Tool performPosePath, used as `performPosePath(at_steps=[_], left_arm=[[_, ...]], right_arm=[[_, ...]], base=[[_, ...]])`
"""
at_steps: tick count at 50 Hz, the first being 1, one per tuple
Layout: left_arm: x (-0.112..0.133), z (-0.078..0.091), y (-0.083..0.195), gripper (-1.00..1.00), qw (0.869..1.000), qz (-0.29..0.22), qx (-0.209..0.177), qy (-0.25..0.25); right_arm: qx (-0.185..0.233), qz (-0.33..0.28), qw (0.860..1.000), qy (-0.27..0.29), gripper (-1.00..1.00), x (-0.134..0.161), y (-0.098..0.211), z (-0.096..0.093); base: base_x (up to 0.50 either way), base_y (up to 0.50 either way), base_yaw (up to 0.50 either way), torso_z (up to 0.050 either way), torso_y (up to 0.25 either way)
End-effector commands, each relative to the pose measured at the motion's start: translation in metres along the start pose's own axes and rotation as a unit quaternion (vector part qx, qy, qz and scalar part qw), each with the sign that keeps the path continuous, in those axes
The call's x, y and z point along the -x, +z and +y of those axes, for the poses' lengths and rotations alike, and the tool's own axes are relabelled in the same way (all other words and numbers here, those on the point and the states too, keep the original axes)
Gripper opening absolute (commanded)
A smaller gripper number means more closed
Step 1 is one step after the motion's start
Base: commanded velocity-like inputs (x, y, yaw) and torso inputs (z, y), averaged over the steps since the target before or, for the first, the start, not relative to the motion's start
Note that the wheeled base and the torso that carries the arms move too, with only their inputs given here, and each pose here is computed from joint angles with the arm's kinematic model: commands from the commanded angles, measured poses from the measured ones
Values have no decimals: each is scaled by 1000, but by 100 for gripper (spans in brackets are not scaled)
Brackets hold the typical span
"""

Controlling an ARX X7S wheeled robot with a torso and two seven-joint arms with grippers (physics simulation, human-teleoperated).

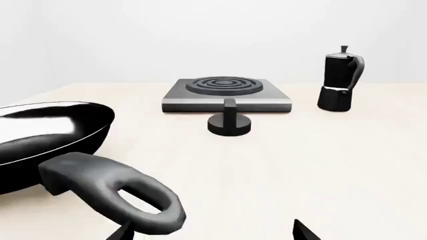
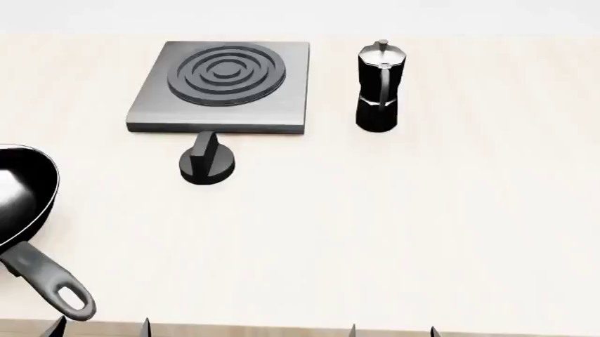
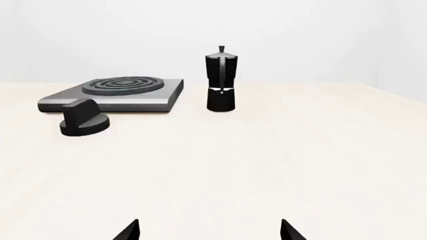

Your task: Turn on the stove.

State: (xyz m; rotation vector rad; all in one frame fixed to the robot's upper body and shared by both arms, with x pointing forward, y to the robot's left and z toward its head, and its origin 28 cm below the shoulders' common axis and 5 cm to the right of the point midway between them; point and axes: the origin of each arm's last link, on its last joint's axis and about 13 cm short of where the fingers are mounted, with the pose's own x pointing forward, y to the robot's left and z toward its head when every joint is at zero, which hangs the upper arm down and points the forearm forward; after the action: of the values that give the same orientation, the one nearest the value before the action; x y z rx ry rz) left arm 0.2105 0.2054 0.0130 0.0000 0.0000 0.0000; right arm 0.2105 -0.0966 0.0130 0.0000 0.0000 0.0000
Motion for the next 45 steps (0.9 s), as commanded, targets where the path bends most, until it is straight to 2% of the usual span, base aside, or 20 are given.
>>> performPosePath(at_steps=[1, 9, 12, 13, 14, 16, 22, 24, 31, 36, 45], left_arm=[[0, 0, -1, 100, 1000, 3, 0, -1], [0, 0, -1, 100, 1000, 8, 2, -2], [1, 0, 2, 100, 1000, 13, 18, 10], [1, 1, 3, 100, 1000, 14, 21, 3], [3, 1, 3, 100, 1000, 17, 6, 4], [3, 2, 5, 100, 1000, 20, 14, 8], [5, 0, 22, 100, 1000, 5, 4, 5], [4, 0, 26, 100, 1000, -1, -11, 14], [8, 0, 40, 100, 1000, -13, -12, 14], [8, -2, 60, 100, 999, -32, -20, 7], [-3, -5, 84, 100, 998, -63, -13, 3]], right_arm=[[-4, -3, 1000, -1, 100, 1, 1, 0], [0, -4, 1000, -15, 100, 0, 1, -1], [6, -2, 1000, -19, 100, 0, 2, -1], [-3, 3, 1000, -19, 100, 1, 3, 0], [-3, 2, 1000, -20, 100, 1, 5, 0], [-6, 2, 1000, -21, 100, 1, 8, -1], [9, -10, 1000, -14, 100, 3, 25, 0], [18, -16, 1000, -15, 100, 4, 31, 1], [27, -21, 999, -10, 100, 7, 47, 2], [30, -43, 999, 3, 100, 7, 69, 5], [33, -78, 996, 4, 100, 2, 97, 6]], base=[[0, 0, 0, 0, 0], [0, 0, 0, 0, 0], [0, 0, 0, 0, 0], [0, 0, 0, 0, 0], [0, 0, 0, 0, 0], [0, 0, 0, 0, 0], [0, 0, 0, 0, 0], [0, 0, 0, 0, 0], [0, 0, 0, 0, 0], [0, 0, 0, 0, 0], [0, 0, 0, 0, 0]])
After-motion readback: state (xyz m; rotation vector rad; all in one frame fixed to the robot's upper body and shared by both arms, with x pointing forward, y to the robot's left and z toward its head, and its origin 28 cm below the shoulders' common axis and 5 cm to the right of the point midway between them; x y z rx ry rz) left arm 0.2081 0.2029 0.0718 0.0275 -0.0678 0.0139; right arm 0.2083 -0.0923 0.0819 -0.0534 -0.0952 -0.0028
